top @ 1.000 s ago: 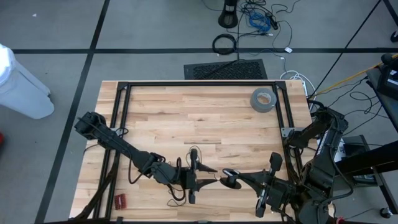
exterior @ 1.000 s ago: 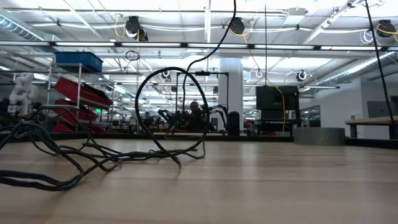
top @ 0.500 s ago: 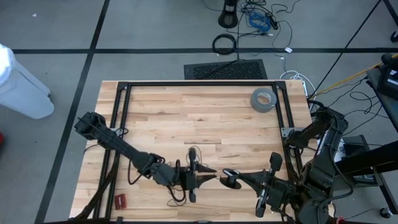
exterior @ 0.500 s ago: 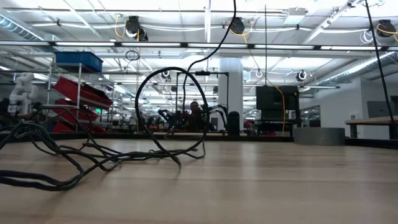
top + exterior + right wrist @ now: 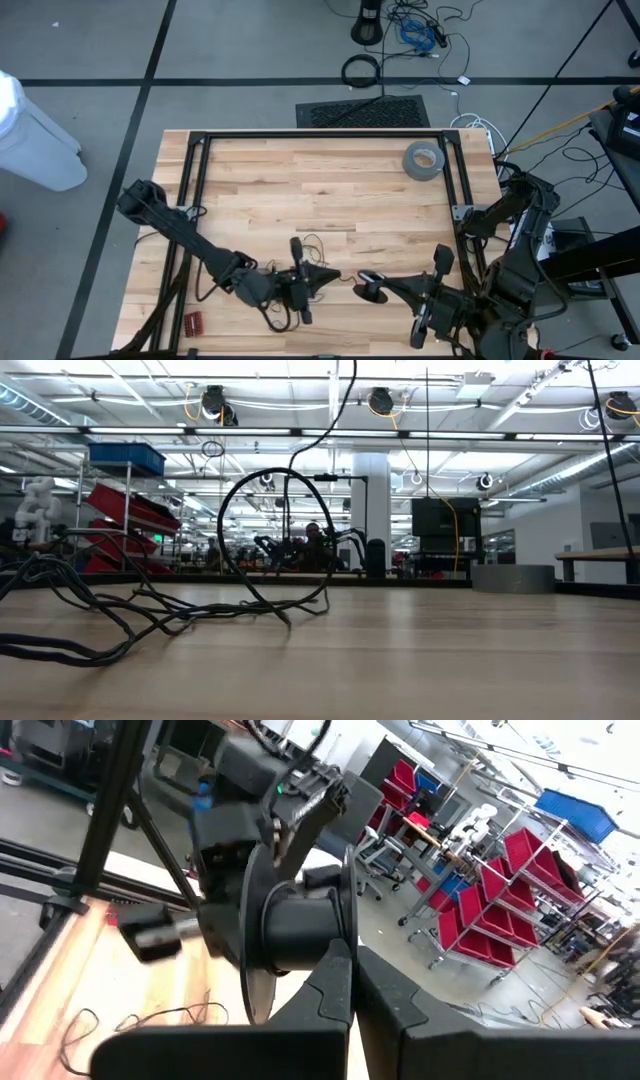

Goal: Coil cords
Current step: Uncoil the black wire from the spool

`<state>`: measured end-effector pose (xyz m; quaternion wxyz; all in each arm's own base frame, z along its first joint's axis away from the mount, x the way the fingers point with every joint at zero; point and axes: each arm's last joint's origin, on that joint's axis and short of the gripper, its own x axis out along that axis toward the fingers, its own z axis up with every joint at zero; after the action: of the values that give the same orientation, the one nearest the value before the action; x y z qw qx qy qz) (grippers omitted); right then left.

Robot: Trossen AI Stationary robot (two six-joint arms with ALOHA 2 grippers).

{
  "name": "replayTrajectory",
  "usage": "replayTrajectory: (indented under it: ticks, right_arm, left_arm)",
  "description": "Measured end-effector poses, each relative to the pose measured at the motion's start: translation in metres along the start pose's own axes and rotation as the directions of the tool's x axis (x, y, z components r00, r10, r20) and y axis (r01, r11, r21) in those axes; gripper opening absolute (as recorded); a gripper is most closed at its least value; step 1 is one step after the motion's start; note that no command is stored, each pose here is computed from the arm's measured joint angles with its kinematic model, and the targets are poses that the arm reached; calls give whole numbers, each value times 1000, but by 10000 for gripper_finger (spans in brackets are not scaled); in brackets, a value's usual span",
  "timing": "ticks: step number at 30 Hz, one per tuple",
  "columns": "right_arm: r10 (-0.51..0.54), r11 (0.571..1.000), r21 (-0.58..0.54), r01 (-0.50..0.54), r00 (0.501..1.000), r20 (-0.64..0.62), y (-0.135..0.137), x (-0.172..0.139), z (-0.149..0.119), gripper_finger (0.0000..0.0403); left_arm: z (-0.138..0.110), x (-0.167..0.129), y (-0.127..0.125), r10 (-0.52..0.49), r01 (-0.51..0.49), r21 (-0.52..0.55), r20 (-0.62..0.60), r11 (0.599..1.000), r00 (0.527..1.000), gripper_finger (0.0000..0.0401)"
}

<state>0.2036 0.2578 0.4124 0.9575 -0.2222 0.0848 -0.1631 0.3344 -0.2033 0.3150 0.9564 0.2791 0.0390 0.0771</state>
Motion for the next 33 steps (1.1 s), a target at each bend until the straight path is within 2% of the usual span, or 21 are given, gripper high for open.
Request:
replayTrajectory:
  ticks: [3,6,13,19,25,33]
  right_arm:
    - [-7,988,-154,5,1000,-10,7,4,-3,0]
    - [-29,941,-338,17,999,-29,23,12,-11,0]
    - [-165,843,-524,120,986,-39,43,29,-16,0]
    - [-222,813,-561,155,974,-53,47,42,-18,0]
    - [-337,783,-577,234,939,-76,44,55,-22,0]
    - [-365,808,-526,266,926,-92,40,68,-24,0]
  left_arm:
    - [8,-9,4,21,-21,-13,5,1000,1000,2]
    - [16,-21,6,23,-23,3,13,1000,1000,2]
    - [31,-45,5,20,-22,34,37,999,999,1]
    - [34,-51,2,5,-7,51,49,999,999,0]
    - [34,-48,2,-42,38,51,81,998,996,0]
    - [29,-41,4,-121,120,17,97,993,988,0]
